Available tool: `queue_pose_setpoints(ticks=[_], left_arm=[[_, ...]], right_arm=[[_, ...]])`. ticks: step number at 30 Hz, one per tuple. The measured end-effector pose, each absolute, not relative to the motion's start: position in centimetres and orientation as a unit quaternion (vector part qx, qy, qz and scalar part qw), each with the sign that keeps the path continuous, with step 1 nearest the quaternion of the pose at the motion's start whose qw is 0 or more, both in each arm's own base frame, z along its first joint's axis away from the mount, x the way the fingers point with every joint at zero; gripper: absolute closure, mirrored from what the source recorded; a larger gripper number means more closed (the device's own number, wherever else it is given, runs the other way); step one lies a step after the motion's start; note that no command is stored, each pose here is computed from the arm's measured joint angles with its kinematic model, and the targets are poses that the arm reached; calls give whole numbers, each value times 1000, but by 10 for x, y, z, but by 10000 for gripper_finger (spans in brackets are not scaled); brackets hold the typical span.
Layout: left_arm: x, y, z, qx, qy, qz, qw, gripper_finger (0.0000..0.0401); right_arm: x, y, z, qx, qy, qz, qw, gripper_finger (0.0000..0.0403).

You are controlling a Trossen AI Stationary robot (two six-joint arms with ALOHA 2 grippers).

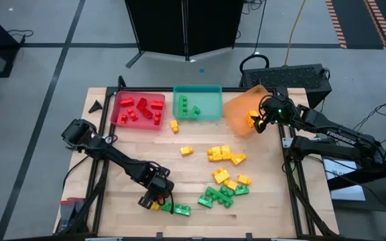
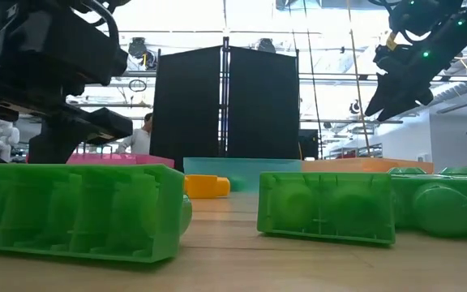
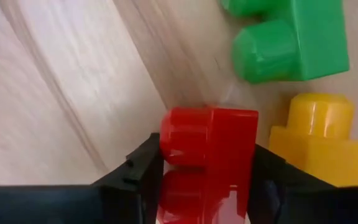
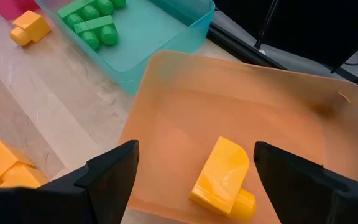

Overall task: Sort blocks
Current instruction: Put the red game piece into the red bin

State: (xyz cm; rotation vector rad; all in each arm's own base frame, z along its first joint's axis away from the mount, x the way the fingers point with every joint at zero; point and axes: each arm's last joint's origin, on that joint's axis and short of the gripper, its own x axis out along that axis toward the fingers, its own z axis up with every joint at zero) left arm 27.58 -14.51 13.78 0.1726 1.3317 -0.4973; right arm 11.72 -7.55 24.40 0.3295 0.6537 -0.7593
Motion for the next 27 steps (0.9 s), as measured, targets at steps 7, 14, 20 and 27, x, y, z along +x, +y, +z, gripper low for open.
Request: queue_pose_setpoints(ticks=[7,14,20,27], left_arm=[[283,-145,148,53,623,-205,753,237],[295,-129,175,19,599,-133,789,237],[297,-83,213,-37,554,17,832,237],[263,-5,268,-87,437,327,833,237]], right_arm=[[117,-76,244,157,312,-362,864,88],[117,-76,244,157,312,-362,864,88],[117,-76,244,157,312,-363,864,88],[117,-76,244,157,312,-363,864,88]])
